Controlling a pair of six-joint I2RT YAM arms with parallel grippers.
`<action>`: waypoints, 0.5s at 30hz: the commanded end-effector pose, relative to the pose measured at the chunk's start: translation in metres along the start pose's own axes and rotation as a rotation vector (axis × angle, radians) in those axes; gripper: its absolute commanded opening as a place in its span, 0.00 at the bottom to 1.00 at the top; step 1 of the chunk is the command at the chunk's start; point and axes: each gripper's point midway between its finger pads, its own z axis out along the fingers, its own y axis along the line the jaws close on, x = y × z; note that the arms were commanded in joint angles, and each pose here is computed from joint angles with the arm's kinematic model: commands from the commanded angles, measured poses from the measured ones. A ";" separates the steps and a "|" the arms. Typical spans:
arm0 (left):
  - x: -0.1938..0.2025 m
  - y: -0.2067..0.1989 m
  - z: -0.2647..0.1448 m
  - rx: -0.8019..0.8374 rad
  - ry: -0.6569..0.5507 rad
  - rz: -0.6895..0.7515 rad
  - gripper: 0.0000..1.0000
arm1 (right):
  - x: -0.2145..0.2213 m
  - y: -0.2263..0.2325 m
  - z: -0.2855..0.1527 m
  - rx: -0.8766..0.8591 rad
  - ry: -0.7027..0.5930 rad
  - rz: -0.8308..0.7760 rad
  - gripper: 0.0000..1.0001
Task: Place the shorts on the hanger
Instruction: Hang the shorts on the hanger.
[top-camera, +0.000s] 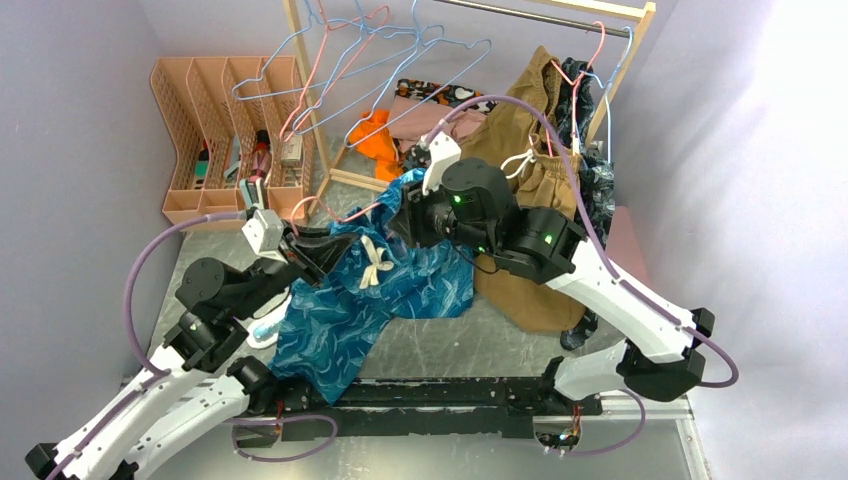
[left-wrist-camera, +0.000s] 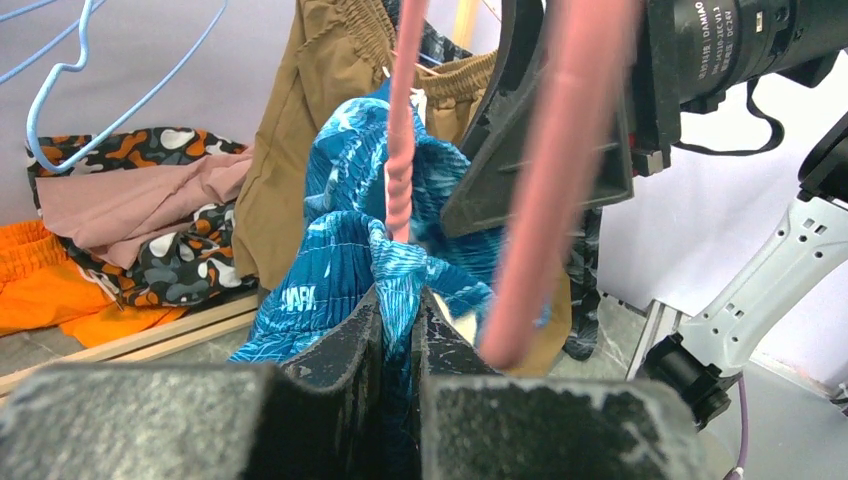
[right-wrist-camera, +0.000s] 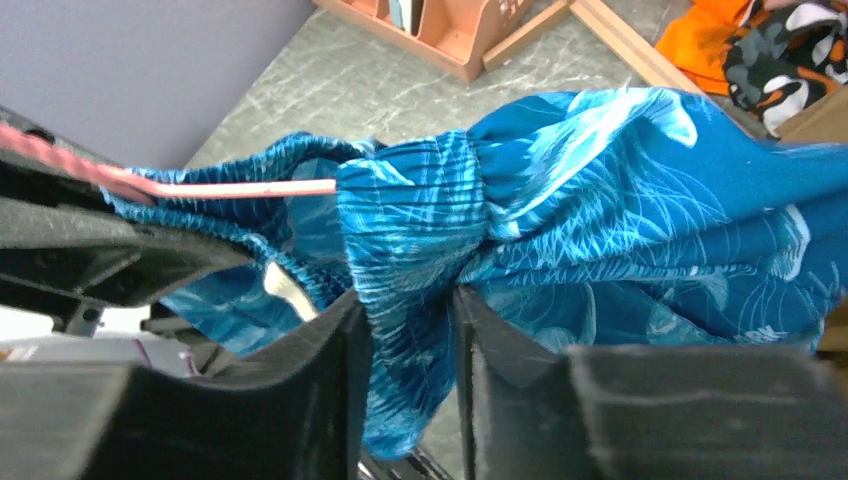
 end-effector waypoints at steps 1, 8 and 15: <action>-0.044 -0.010 0.002 0.032 -0.102 0.064 0.07 | -0.031 -0.004 -0.015 0.050 -0.088 -0.010 0.22; -0.134 -0.050 0.015 0.184 -0.127 0.298 0.07 | -0.154 0.032 -0.096 -0.083 -0.346 -0.062 0.00; -0.078 -0.049 0.014 0.237 -0.064 0.178 0.07 | -0.089 0.030 -0.052 -0.108 -0.212 -0.009 0.00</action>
